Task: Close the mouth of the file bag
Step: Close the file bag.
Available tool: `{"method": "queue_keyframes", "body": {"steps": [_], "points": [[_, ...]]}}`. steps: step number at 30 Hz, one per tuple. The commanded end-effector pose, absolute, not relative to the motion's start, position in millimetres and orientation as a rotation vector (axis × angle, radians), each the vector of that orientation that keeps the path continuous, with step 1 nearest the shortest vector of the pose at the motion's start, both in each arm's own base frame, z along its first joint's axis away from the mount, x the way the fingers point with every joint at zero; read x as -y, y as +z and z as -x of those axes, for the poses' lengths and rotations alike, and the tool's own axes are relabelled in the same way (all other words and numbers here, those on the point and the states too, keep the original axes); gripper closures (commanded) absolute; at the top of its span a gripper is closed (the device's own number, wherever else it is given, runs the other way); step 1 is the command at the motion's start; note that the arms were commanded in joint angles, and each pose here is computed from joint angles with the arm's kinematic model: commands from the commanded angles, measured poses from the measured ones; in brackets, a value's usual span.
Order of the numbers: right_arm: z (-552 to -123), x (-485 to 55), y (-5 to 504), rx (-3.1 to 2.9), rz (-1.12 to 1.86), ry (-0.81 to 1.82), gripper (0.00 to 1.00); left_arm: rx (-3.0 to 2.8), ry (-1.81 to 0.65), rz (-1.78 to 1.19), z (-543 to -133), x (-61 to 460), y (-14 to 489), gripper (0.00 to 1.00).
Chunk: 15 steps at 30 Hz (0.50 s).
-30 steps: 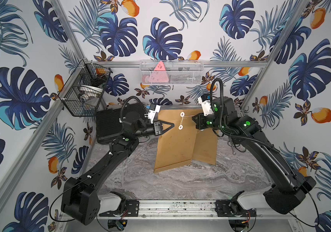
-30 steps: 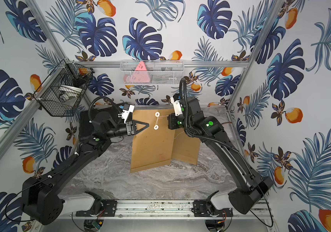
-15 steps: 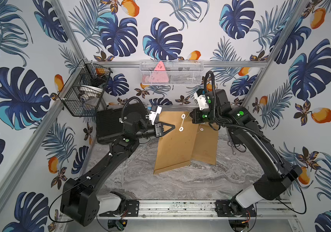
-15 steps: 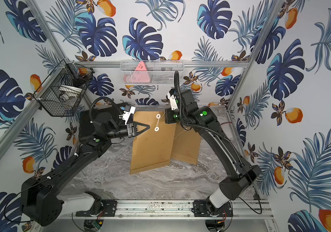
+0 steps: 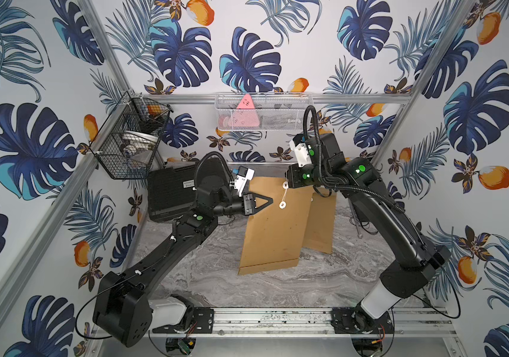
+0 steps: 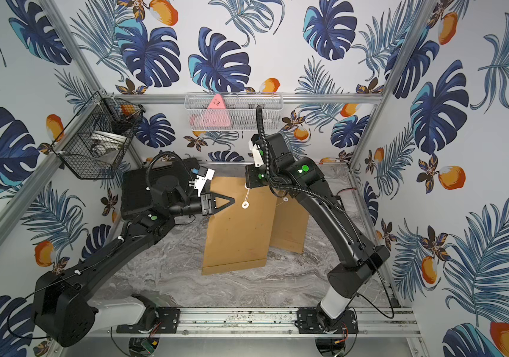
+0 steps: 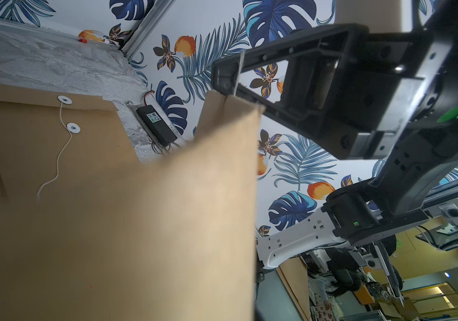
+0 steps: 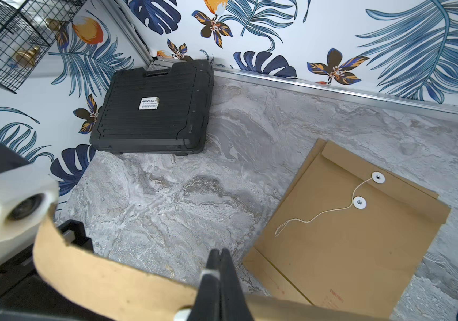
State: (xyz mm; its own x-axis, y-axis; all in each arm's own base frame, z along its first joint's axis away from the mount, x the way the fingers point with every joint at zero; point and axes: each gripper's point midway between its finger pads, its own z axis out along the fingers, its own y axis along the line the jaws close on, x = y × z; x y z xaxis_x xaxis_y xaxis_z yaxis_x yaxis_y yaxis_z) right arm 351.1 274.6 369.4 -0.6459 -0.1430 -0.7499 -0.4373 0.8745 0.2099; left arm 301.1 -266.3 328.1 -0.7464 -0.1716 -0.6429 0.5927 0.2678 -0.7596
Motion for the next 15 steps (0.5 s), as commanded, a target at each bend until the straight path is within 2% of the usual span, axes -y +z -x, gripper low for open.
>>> {"method": "queue_keyframes", "body": {"steps": [1,9,15], "points": [[-344,-277,365,-2.272,0.447,0.409,1.0,-1.892,-1.498,-0.392,-304,265,329,1.0],[-331,-266,369,-2.234,0.471,0.167,1.0,-1.912,-1.462,-0.345,-314,263,326,1.0],[-322,-267,375,-2.204,0.504,0.099,0.97,-1.922,-1.45,-0.334,-319,264,323,1.0]]}}
